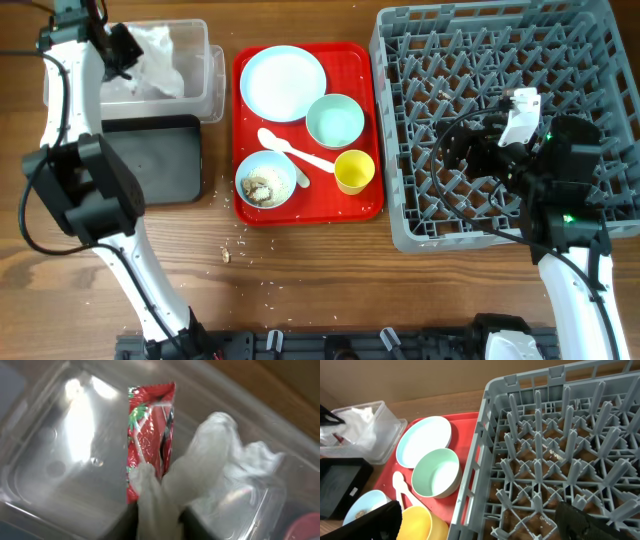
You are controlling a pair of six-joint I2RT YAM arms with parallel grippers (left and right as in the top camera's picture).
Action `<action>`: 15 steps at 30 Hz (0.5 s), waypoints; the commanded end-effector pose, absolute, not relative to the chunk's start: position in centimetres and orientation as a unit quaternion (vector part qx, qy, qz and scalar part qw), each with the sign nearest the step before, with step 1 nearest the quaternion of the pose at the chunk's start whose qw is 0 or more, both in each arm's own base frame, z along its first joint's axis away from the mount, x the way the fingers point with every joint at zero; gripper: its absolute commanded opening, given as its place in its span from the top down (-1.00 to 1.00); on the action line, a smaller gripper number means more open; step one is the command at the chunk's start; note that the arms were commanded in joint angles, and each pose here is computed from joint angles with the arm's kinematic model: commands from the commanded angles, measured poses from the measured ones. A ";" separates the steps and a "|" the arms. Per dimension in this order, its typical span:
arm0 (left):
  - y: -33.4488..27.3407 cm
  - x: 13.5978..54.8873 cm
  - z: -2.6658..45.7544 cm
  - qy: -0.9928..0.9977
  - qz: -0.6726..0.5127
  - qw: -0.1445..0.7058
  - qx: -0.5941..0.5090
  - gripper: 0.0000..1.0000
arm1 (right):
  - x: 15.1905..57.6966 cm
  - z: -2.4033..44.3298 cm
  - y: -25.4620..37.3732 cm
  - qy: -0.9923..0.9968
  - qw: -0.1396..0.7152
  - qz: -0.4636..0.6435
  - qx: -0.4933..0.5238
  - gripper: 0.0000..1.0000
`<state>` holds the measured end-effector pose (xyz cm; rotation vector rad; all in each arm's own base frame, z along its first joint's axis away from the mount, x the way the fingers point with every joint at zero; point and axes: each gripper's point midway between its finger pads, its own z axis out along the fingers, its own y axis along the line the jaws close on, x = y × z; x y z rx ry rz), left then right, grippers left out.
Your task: Sort waste into correct bins and load items into the dishwasher rack
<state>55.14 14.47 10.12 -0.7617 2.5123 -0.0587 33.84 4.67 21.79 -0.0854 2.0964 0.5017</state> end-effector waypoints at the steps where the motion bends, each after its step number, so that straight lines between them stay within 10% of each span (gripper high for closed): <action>1: 13.6 55.2 10.6 0.926 -0.029 0.257 -0.276 0.00 | 34.2 22.9 4.9 0.849 0.480 0.216 -0.035 -0.99; 9: 6.6 55.9 18.6 0.937 -0.018 0.325 -0.126 -0.79 | 34.1 22.9 4.9 0.849 0.479 0.219 -0.032 -1.00; 15: -0.1 54.6 18.2 0.952 -0.086 0.291 -0.044 -0.67 | 34.1 22.9 4.9 0.849 0.479 0.219 -0.032 -1.00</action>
